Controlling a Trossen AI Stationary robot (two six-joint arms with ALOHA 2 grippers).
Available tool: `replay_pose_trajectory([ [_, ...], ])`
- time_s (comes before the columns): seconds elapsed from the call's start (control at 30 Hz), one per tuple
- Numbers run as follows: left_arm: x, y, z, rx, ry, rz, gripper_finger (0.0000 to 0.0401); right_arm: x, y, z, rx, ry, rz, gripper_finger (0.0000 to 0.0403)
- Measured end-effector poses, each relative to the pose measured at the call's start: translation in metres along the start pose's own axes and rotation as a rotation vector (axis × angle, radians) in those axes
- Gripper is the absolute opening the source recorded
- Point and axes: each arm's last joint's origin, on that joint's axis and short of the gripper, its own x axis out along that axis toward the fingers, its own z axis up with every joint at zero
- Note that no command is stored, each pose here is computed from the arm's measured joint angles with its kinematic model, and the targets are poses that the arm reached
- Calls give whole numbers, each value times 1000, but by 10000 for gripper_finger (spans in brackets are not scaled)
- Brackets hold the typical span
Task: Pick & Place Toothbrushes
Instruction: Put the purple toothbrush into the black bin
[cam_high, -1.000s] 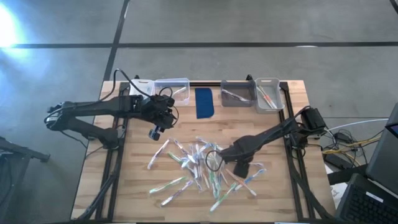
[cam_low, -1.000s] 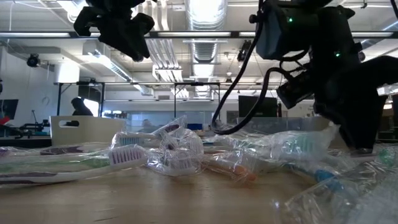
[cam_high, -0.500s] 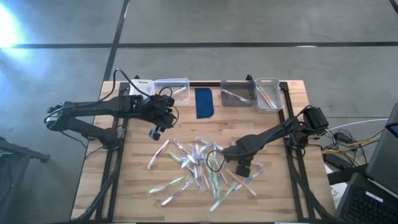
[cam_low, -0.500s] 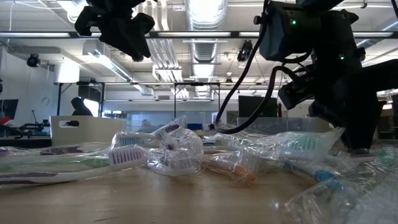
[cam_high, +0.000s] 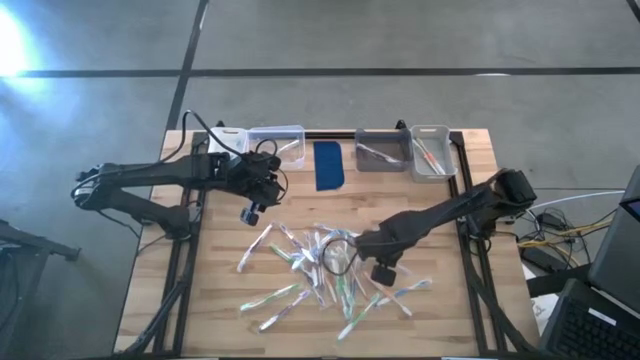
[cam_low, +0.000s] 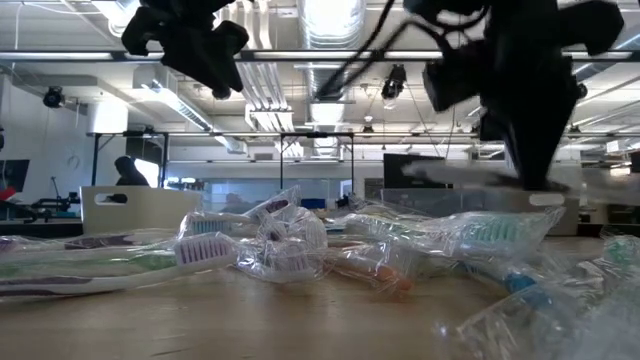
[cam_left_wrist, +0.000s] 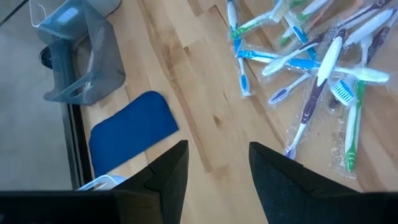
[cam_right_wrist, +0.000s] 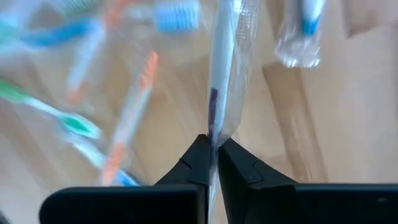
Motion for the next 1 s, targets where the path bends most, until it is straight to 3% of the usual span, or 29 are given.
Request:
replay_pose_trajectory([
  [0.2, 0, -2, 3, -77, -85, -113, 174, -49, 0, -10, 184, -282, -52, 10],
  [0.33, -2, -1, 11, -131, -230, -203, 174, -85, 2, -17, 360, -662, -67, 10],
  [0.5, -6, 7, 26, -169, -427, -199, 174, -123, 7, -19, 456, -1118, -35, 10],
  [0.73, -17, 18, 46, -199, -693, -198, 174, -158, 20, -5, 368, -1422, -29, 10],
  [0.9, -22, 22, 52, -227, -777, -192, 174, -172, 27, 1, 299, -1513, 6, 10],
  [1.0, -23, 25, 55, -301, -809, -206, 174, -173, 30, 3, 258, -1524, 2, 9],
])
